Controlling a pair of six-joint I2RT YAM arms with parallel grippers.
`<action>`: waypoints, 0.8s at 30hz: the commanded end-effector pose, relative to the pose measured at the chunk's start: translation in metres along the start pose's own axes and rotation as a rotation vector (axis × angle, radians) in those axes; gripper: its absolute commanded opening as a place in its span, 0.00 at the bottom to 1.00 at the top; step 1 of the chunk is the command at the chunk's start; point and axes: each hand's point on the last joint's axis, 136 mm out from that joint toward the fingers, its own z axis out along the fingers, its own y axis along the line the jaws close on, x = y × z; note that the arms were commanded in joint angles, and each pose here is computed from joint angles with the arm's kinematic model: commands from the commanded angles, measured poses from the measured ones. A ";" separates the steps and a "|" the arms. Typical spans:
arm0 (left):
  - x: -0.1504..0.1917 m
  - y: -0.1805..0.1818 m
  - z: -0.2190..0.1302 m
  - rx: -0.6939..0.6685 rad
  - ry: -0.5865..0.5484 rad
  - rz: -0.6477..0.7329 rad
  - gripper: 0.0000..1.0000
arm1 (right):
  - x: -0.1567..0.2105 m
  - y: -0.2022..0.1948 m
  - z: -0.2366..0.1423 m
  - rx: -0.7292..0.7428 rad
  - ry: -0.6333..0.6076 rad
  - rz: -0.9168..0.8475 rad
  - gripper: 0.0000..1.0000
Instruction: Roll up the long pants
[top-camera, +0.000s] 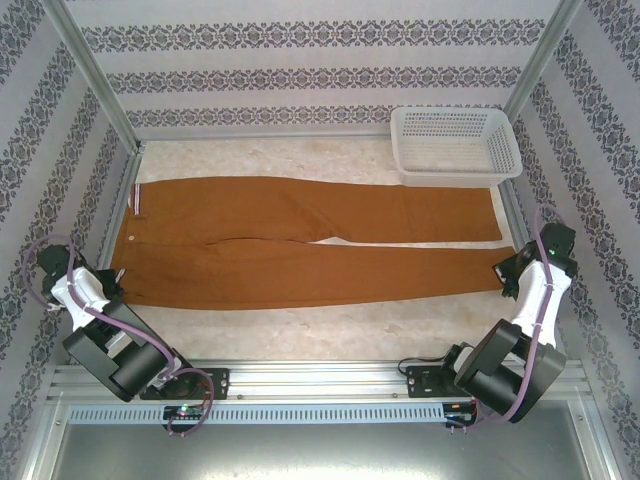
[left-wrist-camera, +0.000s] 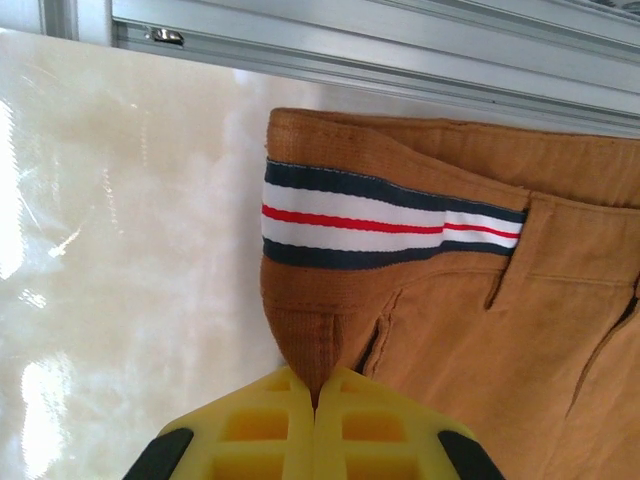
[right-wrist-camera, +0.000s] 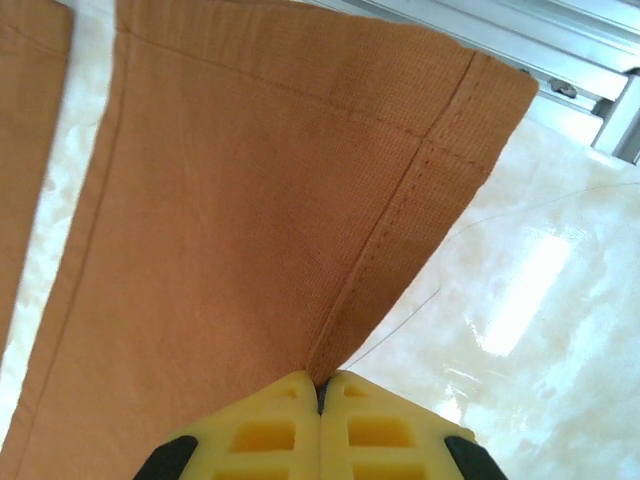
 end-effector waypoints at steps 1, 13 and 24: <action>-0.009 -0.023 -0.012 0.082 -0.021 -0.022 0.00 | -0.010 0.011 -0.009 -0.024 -0.036 -0.002 0.00; -0.008 -0.076 -0.040 0.167 -0.027 0.114 0.00 | -0.024 0.064 -0.008 -0.086 -0.015 -0.071 0.00; 0.000 -0.134 -0.049 0.240 -0.011 0.187 0.00 | -0.059 0.098 -0.020 -0.110 -0.048 -0.083 0.00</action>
